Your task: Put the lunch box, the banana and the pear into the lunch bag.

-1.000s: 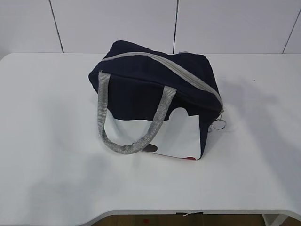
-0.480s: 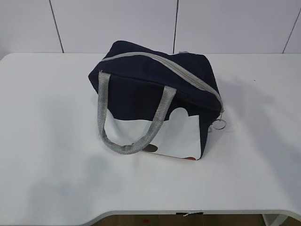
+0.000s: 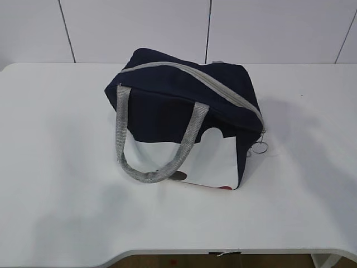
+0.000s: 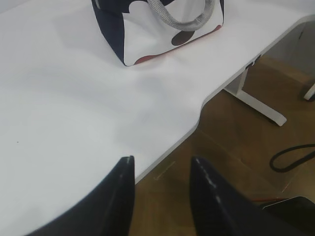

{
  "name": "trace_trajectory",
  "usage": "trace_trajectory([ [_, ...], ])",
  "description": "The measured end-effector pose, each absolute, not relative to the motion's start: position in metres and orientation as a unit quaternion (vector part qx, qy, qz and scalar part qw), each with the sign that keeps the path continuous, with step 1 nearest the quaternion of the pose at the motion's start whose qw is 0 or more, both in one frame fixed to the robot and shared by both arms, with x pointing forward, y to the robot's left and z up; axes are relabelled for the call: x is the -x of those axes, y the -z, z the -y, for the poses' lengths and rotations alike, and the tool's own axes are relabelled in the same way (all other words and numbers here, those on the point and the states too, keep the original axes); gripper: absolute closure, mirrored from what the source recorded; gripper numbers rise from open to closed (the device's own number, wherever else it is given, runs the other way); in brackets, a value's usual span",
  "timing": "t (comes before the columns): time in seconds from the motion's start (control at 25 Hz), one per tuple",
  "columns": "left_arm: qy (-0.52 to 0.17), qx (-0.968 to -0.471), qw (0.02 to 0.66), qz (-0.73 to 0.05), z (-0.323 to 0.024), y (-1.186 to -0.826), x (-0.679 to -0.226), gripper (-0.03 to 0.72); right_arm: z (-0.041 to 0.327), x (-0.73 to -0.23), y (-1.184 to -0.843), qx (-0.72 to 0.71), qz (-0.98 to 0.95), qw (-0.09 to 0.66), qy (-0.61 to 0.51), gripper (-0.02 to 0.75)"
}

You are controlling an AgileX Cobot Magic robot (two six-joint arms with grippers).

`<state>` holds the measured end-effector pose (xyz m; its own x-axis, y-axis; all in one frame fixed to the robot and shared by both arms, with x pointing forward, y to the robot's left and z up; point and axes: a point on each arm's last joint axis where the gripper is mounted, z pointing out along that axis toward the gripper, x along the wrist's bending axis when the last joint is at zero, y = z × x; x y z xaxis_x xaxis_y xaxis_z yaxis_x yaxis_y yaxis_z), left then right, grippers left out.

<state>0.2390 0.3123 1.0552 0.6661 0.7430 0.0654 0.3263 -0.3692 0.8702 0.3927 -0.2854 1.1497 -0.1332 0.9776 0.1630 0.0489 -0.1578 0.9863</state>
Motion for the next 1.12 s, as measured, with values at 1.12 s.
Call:
trace_trajectory([
  [1.12, -0.232, -0.794, 0.45, -0.337, -0.312, -1.055, -0.239, 0.399, 0.284, -0.296, -1.14, -0.498, -0.591, 0.409, -0.485, 0.355],
])
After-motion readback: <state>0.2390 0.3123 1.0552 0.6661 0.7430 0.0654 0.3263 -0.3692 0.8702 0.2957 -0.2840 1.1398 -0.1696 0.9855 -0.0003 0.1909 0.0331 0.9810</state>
